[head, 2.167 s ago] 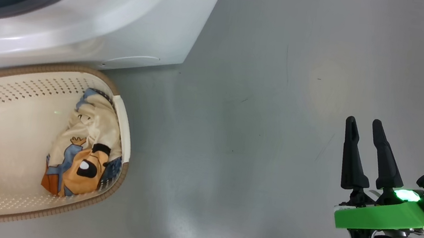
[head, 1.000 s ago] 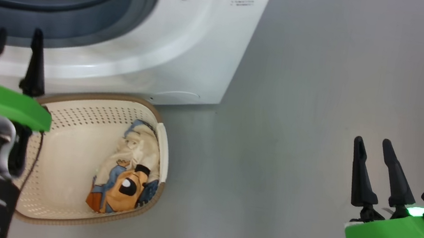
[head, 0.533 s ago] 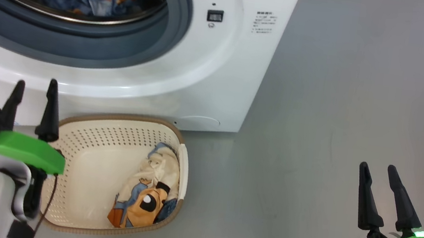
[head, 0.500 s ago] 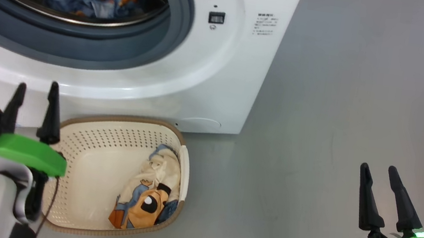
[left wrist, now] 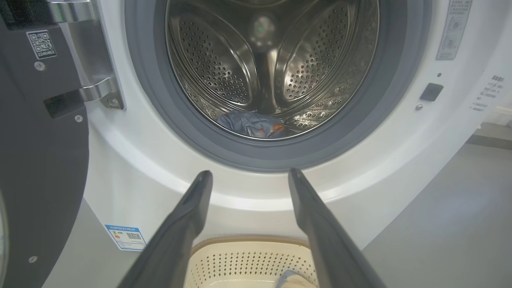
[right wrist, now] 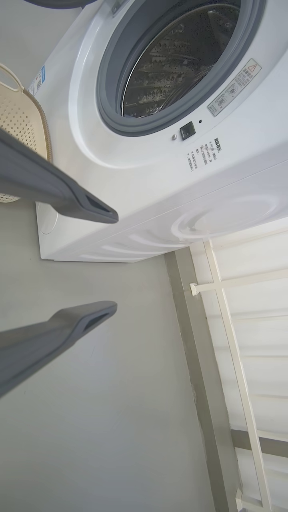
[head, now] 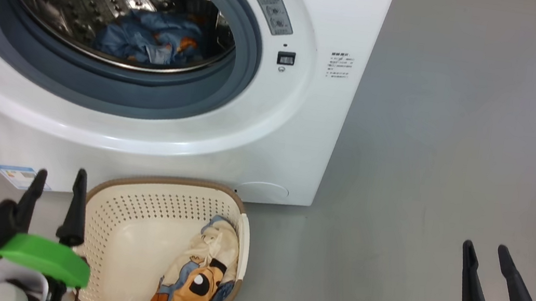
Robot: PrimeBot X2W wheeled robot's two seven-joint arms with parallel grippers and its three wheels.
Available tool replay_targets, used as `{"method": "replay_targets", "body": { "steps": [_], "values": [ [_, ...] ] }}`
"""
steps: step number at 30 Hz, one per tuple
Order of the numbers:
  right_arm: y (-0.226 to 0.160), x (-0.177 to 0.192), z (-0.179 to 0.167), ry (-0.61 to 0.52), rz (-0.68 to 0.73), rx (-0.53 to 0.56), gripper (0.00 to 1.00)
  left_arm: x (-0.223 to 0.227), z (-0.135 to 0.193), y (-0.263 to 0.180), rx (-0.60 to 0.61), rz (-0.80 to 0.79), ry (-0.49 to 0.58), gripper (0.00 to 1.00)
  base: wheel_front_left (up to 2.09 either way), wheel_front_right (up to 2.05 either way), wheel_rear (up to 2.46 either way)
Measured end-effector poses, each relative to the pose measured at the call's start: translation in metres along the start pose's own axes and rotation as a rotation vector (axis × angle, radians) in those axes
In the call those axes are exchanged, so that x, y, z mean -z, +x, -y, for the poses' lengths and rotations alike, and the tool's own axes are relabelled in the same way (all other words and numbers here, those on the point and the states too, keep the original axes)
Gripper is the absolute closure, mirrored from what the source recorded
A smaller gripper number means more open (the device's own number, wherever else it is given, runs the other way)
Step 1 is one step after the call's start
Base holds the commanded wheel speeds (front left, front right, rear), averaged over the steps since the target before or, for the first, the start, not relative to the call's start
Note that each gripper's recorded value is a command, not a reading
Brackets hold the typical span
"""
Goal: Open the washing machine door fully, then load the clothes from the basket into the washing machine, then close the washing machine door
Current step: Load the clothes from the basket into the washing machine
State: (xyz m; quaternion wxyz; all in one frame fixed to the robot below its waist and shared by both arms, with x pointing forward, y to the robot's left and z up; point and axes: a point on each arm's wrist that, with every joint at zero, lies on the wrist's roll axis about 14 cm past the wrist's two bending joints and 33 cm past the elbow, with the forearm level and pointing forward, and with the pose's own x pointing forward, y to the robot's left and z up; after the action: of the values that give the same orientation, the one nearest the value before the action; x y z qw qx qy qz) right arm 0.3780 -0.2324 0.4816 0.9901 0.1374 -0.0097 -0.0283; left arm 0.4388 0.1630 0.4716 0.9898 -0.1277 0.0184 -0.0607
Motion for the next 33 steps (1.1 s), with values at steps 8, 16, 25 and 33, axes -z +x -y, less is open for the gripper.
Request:
{"method": "replay_targets", "body": {
  "steps": [8,16,25,33],
  "values": [
    [-0.010,-0.006,0.003,-0.002,0.013,0.006,0.00,-0.001,-0.003,-0.026,-0.013,0.005,0.009,0.00,0.00,0.00,0.00],
    [-0.019,-0.001,0.010,-0.003,-0.002,0.027,0.00,0.001,-0.012,-0.044,-0.051,0.005,0.007,0.00,0.00,0.00,0.00],
    [-0.019,0.002,0.010,0.000,-0.011,0.033,0.00,0.003,-0.012,-0.043,-0.056,0.004,0.000,0.00,0.00,0.00,0.00],
    [-0.019,0.004,0.012,0.001,-0.015,0.040,0.00,0.007,-0.011,-0.040,-0.052,-0.006,-0.001,0.00,0.00,0.00,0.00]
  ]
}}
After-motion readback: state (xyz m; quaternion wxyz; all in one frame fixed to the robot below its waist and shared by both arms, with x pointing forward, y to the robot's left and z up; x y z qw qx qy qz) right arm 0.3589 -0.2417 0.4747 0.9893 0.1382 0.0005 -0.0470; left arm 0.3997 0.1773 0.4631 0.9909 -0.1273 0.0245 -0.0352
